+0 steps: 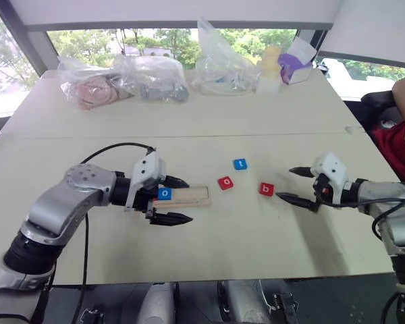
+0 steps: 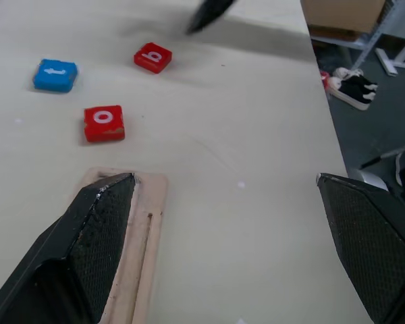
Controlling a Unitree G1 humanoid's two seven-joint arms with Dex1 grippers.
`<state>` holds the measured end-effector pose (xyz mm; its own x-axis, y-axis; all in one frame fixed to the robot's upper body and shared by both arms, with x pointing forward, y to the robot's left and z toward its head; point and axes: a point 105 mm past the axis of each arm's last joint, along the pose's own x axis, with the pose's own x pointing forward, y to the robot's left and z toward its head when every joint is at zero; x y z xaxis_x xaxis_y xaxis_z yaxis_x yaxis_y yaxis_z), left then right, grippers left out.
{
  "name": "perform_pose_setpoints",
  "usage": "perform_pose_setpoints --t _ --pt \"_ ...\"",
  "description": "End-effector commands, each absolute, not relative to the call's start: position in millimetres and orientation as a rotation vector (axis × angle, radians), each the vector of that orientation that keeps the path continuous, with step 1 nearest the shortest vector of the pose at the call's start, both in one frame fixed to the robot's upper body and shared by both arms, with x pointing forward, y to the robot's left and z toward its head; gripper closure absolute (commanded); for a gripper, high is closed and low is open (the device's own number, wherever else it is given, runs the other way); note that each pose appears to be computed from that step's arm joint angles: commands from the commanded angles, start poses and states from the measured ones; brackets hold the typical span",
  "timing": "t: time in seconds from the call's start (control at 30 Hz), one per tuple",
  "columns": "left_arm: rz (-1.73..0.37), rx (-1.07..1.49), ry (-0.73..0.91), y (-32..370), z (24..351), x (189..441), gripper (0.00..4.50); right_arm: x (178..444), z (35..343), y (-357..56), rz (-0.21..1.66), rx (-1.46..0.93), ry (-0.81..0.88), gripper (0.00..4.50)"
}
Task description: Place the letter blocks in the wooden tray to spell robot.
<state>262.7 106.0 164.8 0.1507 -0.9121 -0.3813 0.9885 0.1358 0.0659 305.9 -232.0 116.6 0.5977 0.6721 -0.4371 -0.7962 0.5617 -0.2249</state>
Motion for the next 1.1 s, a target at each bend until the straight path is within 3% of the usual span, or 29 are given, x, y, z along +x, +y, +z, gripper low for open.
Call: perform_pose_setpoints --t 0.03,0.37,0.5,0.63,0.83,1.1 --pt "-1.367 0.352 0.254 112.1 173.1 262.2 0.0 307.6 112.5 -221.9 0.94 -0.476 0.286 0.05" --pt "-1.319 0.35 0.297 123.6 167.4 262.3 0.0 318.3 84.1 -217.1 0.966 -0.448 0.304 0.05" --pt "-1.308 0.355 0.317 129.7 165.9 259.8 0.0 316.5 82.2 -216.2 0.991 -0.443 0.305 1.33" --pt "-1.291 0.36 0.326 134.6 165.3 261.2 0.0 318.5 83.5 -215.7 0.987 -0.455 0.296 3.4" --pt "-1.24 0.397 0.366 151.6 161.6 263.2 0.0 333.8 110.0 -188.8 0.994 -0.407 0.208 3.4" --pt "-1.101 0.434 0.47 203.5 167.6 250.8 0.0 335.1 148.8 -86.4 1.208 -0.431 0.158 3.4"
